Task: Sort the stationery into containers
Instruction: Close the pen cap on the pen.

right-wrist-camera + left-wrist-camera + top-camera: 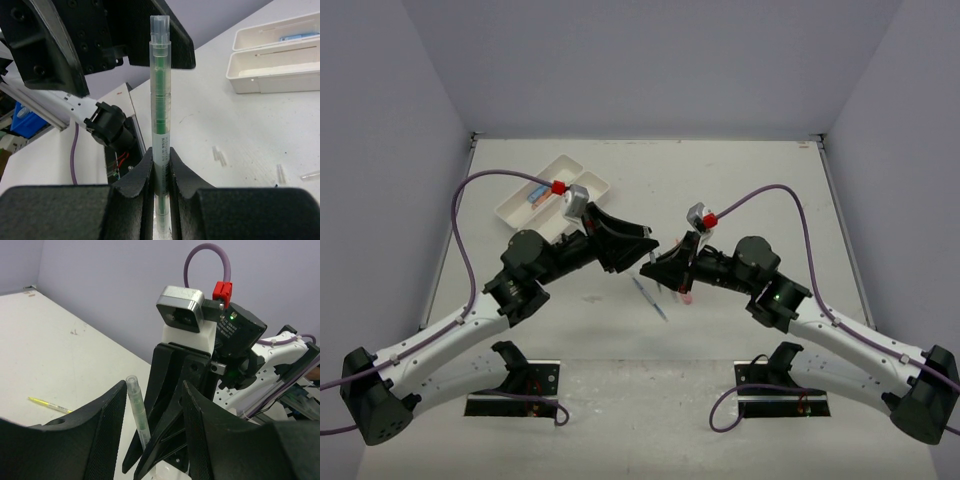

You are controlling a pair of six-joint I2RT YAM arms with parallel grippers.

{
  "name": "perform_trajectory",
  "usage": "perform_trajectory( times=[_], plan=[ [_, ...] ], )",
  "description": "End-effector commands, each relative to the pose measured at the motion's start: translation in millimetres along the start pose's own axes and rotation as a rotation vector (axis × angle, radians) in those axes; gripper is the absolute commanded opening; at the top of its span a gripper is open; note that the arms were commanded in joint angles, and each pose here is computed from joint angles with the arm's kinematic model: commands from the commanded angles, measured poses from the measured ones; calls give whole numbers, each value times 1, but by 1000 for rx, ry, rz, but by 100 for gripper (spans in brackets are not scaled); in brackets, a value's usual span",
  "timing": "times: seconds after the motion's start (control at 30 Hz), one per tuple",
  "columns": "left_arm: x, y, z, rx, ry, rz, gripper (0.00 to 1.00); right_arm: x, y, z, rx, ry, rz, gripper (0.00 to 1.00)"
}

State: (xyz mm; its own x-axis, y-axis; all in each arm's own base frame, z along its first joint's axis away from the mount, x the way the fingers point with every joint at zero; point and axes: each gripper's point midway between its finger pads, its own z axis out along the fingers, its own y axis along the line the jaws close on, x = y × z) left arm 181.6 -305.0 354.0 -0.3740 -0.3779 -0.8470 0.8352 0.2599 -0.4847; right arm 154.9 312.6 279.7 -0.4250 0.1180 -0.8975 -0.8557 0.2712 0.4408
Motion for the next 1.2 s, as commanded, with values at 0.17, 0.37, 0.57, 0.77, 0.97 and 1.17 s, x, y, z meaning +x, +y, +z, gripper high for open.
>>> perform_trajectory(
  times=[0.17, 0.37, 0.57, 0.77, 0.97, 1.17],
  plan=[
    [-21, -2, 1, -25, -45, 63, 33, -23, 21, -4, -61, -32, -66, 0],
    [-21, -6, 3, -6, -42, 59, 5, -26, 23, -5, -66, -34, -72, 0],
    [-12, -8, 1, 25, -25, 28, 0, -34, 23, -2, -58, -46, -79, 0],
    [20, -2, -5, 42, 32, -71, 0, -61, 14, 3, 22, -93, -95, 0],
    [56, 6, -21, 41, 73, -180, 0, -126, 12, 5, 53, -180, -143, 0],
    [90, -2, -32, 75, 132, -233, 0, -173, 16, 8, 50, -229, -192, 0]
  ],
)
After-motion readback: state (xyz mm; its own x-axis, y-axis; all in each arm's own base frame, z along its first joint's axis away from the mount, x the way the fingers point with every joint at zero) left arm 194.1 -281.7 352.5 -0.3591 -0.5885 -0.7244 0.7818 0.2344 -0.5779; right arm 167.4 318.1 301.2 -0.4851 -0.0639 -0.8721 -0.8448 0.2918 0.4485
